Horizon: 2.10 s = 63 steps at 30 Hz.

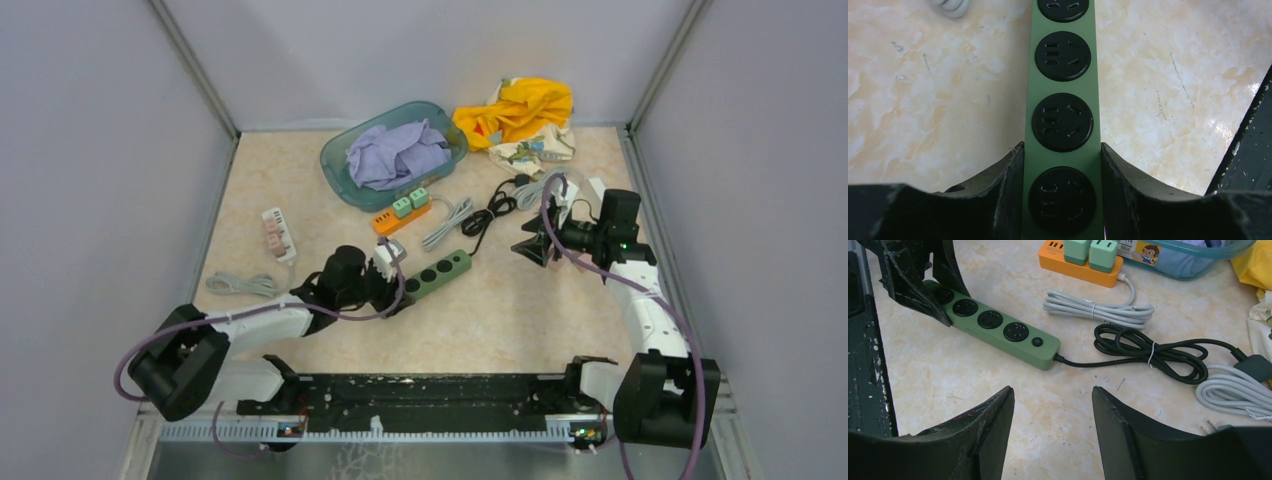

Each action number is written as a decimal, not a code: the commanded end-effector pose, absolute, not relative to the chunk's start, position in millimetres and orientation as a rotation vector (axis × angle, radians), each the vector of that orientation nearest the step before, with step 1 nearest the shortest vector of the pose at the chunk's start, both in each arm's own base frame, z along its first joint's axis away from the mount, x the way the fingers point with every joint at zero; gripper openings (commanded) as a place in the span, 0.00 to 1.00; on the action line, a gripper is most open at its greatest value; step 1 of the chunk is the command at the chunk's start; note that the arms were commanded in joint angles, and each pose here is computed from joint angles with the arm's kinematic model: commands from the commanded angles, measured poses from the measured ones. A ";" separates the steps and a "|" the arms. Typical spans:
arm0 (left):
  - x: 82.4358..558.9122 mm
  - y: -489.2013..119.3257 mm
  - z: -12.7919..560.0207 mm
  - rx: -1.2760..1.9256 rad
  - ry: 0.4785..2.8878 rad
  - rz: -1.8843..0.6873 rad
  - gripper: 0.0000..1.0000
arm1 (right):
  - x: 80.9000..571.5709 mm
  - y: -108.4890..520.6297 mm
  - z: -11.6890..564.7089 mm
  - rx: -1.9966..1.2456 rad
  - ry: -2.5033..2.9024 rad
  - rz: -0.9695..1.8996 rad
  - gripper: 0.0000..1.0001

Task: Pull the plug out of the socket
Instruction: Place the socket at the center of the board.

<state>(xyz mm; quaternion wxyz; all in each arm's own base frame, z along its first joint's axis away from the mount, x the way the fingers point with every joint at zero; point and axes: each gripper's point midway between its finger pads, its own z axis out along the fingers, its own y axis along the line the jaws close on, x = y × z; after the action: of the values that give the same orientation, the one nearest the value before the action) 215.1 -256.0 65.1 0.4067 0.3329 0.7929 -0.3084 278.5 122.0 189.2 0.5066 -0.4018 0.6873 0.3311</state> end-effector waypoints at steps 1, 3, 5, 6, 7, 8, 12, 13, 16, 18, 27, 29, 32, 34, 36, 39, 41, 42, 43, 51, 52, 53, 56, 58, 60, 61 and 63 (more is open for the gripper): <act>235.8 -290.6 101.7 0.838 1.866 -0.858 0.01 | 283.8 124.5 216.5 -1.027 1.559 0.736 0.58; 241.5 -294.0 96.8 0.818 1.894 -0.846 0.01 | 284.1 124.2 216.4 -1.027 1.559 0.733 0.58; 244.6 -296.2 92.4 0.815 1.911 -0.835 0.01 | 284.1 124.2 216.6 -1.027 1.559 0.733 0.58; 244.7 -297.1 91.8 0.822 1.912 -0.834 0.01 | 284.0 124.2 216.0 -1.028 1.560 0.733 0.58; 244.4 -296.8 91.0 0.833 1.913 -0.829 0.01 | 284.0 124.3 216.8 -1.029 1.557 0.732 0.58; 244.5 -296.3 90.6 0.844 1.913 -0.821 0.01 | 284.0 124.2 216.6 -1.029 1.558 0.733 0.58; 245.3 -289.6 84.3 0.891 1.936 -0.761 0.01 | 283.5 124.7 217.0 -1.031 1.555 0.735 0.59; 246.3 -287.3 82.4 0.895 1.946 -0.743 0.01 | 283.5 124.6 217.0 -1.032 1.555 0.734 0.58; 248.6 -279.8 72.8 0.891 1.985 -0.689 0.01 | 283.4 124.4 217.6 -1.033 1.555 0.731 0.58; 249.9 -276.2 68.3 0.881 2.006 -0.664 0.01 | 283.0 124.6 218.1 -1.034 1.553 0.731 0.58; 263.3 -259.7 56.2 0.795 2.075 -0.531 0.10 | 282.9 124.6 217.9 -1.034 1.552 0.731 0.59; 267.0 -256.3 55.6 0.783 2.079 -0.502 0.17 | 282.8 124.7 217.6 -1.034 1.553 0.732 0.58; 272.6 -251.9 55.5 0.768 2.083 -0.464 0.29 | 283.1 124.4 218.1 -1.034 1.553 0.729 0.59; 275.7 -249.2 54.9 0.756 2.090 -0.441 0.35 | 283.2 124.4 218.1 -1.034 1.553 0.728 0.58; 278.5 -246.9 53.9 0.751 2.095 -0.423 0.40 | 283.0 124.4 218.1 -1.034 1.553 0.730 0.59; 281.9 -244.8 53.0 0.742 2.105 -0.413 0.43 | 283.0 124.4 218.1 -1.035 1.552 0.728 0.59; 284.4 -243.4 52.6 0.734 2.113 -0.408 0.45 | 282.6 124.5 218.1 -1.035 1.552 0.730 0.59; 285.5 -242.5 52.5 0.729 2.118 -0.406 0.46 | 282.9 124.5 217.9 -1.035 1.553 0.730 0.59; 287.0 -241.0 52.1 0.725 2.122 -0.401 0.48 | 282.8 124.6 218.0 -1.036 1.553 0.728 0.59; 292.4 -233.8 54.2 0.694 2.139 -0.392 0.57 | 282.5 124.4 218.6 -1.036 1.552 0.728 0.59; 292.7 -232.9 53.7 0.692 2.143 -0.391 0.57 | 282.5 124.2 218.7 -1.036 1.552 0.727 0.59; 292.7 -232.4 53.6 0.689 2.145 -0.391 0.58 | 282.5 124.3 218.6 -1.036 1.552 0.727 0.59; 292.4 -231.3 53.0 0.685 2.152 -0.397 0.60 | 282.5 124.4 218.6 -1.037 1.551 0.726 0.59; 292.0 -230.6 52.7 0.682 2.157 -0.401 0.62 | 282.5 124.4 218.7 -1.036 1.552 0.727 0.59; 292.0 -229.8 52.6 0.678 2.160 -0.403 0.62 | 282.7 124.1 219.0 -1.037 1.550 0.724 0.59; 291.8 -229.4 52.8 0.675 2.162 -0.404 0.63 | 282.7 124.2 218.8 -1.037 1.551 0.725 0.59; 292.1 -228.5 53.6 0.669 2.162 -0.406 0.64 | 282.4 124.3 219.0 -1.037 1.551 0.725 0.59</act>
<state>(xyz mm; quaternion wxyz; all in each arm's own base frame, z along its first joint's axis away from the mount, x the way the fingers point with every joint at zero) 277.6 -230.4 41.2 0.3898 0.2879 0.8585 -0.1680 277.3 122.0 187.2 0.5045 -0.4056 0.6880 0.3280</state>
